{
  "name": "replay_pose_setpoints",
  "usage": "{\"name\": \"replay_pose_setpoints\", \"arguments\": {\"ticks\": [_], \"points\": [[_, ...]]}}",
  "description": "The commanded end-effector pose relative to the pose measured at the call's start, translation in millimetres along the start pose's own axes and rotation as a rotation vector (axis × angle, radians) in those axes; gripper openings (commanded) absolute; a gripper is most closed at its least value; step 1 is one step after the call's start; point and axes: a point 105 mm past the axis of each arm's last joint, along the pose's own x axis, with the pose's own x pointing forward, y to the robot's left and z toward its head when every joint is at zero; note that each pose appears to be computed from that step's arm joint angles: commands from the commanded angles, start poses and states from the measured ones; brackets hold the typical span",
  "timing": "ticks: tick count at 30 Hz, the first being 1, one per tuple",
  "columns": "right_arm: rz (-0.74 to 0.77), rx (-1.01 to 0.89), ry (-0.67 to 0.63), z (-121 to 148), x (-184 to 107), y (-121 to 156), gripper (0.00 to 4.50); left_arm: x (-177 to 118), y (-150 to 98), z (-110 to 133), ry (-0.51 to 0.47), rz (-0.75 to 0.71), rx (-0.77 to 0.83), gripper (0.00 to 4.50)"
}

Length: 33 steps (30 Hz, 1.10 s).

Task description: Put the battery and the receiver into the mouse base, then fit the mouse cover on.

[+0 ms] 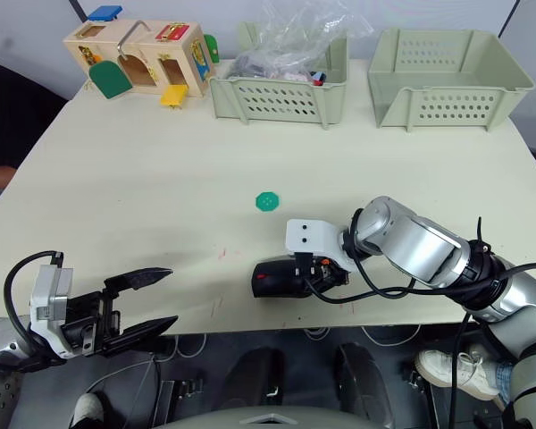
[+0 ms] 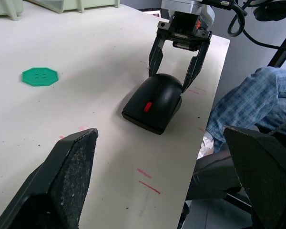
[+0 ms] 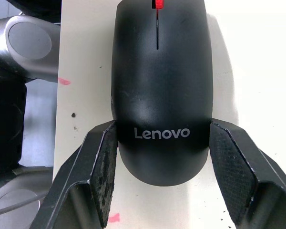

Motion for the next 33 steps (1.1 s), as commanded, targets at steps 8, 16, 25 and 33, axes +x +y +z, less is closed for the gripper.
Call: {"name": "replay_pose_setpoints", "arguments": {"ticks": [8, 16, 25, 33], "points": [[0.001, 0.028, 0.008, -0.8, 1.2, 3.5, 2.47, -2.4, 1.3, 3.7, 0.008, -0.003, 0.026, 4.50], [-0.010, 0.057, 0.007, 1.8, 0.7, 4.9, 2.47, -1.7, 1.8, 3.0, 0.009, -0.003, 0.025, 4.50], [-0.009, 0.068, 0.002, 3.9, 2.7, 8.4, 2.47, -0.8, 1.7, 2.3, 0.010, -0.004, 0.025, 4.50], [-0.004, 0.075, 0.000, 5.1, 3.4, 10.3, 2.47, -0.7, 1.5, 2.1, 0.010, -0.004, 0.025, 4.50]]}}
